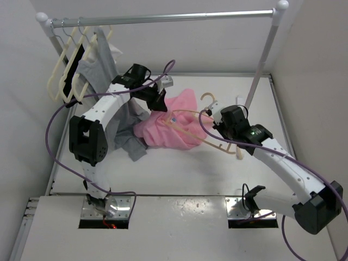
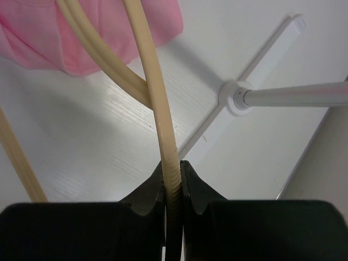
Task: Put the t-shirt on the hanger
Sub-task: Place tshirt on hanger
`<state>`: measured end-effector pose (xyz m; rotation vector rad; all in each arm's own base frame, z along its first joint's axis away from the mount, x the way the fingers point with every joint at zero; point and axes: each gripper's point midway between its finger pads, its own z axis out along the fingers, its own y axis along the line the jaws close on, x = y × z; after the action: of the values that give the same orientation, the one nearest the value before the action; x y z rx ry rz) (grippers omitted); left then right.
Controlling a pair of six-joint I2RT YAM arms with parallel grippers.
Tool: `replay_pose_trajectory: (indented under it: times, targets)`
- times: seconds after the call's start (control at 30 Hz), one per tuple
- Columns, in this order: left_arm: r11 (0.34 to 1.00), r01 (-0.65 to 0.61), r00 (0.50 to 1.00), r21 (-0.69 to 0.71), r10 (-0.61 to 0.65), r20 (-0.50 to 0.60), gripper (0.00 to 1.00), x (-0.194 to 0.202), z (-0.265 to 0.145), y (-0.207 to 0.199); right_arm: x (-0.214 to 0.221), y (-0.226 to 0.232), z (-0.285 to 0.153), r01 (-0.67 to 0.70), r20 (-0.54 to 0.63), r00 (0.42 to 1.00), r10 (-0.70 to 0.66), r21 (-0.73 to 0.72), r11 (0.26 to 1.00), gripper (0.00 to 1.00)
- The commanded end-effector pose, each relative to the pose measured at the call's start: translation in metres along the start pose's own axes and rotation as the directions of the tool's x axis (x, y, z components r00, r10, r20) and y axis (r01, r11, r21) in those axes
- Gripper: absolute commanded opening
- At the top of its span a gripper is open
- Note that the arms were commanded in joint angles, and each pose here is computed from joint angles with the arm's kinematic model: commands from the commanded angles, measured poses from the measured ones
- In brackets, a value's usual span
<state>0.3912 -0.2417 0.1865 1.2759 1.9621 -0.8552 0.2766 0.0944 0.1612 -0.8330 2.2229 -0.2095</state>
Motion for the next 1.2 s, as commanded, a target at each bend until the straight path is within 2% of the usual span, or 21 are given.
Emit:
replay_pose_trajectory:
  times: [0.0,0.2,0.27,0.43,0.6,0.8,0.9,1.03,1.17]
  targets:
    - [0.995,-0.075,0.993,0.061,0.069,0.098,0.00,-0.038,-0.020,-0.028,-0.036,-0.010,0.004,0.014,0.124,0.992,-0.021,0.060,0.998,0.00]
    - [0.992,-0.112,0.984,0.063,0.102,0.148,0.00,-0.067,-0.038,-0.037,-0.012,-0.023,0.014,0.029,0.064,0.997,-0.040,0.174,0.984,0.00]
    - [0.990,-0.115,0.983,0.085,0.101,0.153,0.00,-0.067,-0.038,-0.042,-0.011,-0.035,0.013,0.011,0.064,0.998,-0.028,0.249,0.969,0.00]
    - [0.986,-0.150,0.984,0.069,0.142,0.106,0.00,-0.057,-0.036,-0.041,-0.025,-0.048,0.014,0.007,0.058,0.998,-0.027,0.311,0.950,0.00]
    - [0.983,-0.184,0.983,-0.022,0.184,0.002,0.00,-0.038,-0.036,-0.019,-0.062,-0.049,-0.005,0.022,0.161,0.985,-0.064,0.253,0.967,0.00]
    - [0.947,-0.219,0.975,-0.233,0.202,-0.093,0.00,-0.029,-0.039,0.029,-0.069,-0.029,-0.036,0.097,0.261,0.958,-0.121,0.105,0.990,0.00]
    - [0.927,-0.241,0.970,-0.289,0.222,-0.095,0.00,-0.035,-0.046,0.036,-0.053,-0.031,-0.034,0.102,0.214,0.969,-0.127,0.126,0.987,0.00]
    - [0.930,-0.277,0.961,-0.244,0.261,-0.096,0.00,-0.032,-0.043,0.024,-0.051,-0.036,-0.029,0.098,0.210,0.969,-0.133,0.170,0.981,0.00]
    - [0.927,-0.330,0.942,-0.177,0.311,-0.128,0.00,-0.020,-0.039,0.012,-0.052,-0.044,-0.017,0.161,0.178,0.963,-0.204,0.226,0.961,0.00]
